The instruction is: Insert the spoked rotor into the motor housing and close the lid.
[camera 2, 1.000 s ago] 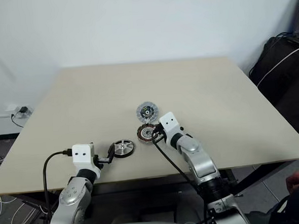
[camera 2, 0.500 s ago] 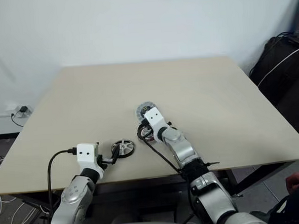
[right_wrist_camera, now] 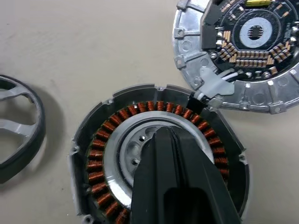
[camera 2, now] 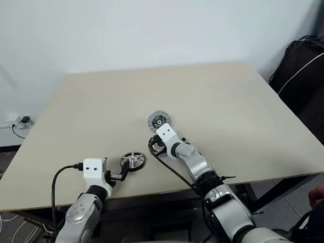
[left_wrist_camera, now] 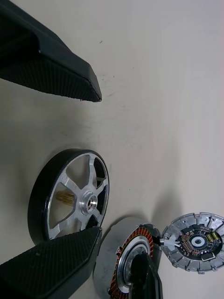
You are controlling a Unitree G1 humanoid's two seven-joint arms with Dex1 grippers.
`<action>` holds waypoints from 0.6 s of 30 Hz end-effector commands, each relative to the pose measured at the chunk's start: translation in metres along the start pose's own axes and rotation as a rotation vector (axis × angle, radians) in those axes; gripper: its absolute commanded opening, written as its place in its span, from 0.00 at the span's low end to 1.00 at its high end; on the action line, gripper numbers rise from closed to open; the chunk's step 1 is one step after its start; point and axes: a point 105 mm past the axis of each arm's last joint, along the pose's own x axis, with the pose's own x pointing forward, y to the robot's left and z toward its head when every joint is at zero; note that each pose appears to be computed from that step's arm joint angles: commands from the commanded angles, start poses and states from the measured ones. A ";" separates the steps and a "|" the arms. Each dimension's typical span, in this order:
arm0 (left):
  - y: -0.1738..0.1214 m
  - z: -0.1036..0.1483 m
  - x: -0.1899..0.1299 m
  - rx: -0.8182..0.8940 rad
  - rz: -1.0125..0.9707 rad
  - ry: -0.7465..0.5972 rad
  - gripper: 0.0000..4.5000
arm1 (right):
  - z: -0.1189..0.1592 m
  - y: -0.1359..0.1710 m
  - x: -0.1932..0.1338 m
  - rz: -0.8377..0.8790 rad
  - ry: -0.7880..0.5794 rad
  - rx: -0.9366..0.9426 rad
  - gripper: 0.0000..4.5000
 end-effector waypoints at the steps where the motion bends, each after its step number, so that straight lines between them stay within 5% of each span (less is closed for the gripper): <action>1: -0.006 0.012 0.003 0.015 -0.034 -0.037 1.00 | 0.041 0.000 -0.006 0.018 -0.151 0.000 0.00; 6: -0.006 0.011 0.003 0.013 -0.037 -0.034 1.00 | 0.043 -0.001 -0.005 0.005 -0.152 0.006 0.00; 14: -0.002 0.010 -0.001 0.006 -0.018 -0.031 1.00 | -0.021 -0.012 0.002 -0.050 0.080 0.012 0.00; 18: -0.002 0.009 -0.001 0.002 -0.013 -0.028 1.00 | -0.013 -0.012 0.000 -0.037 0.044 0.023 0.00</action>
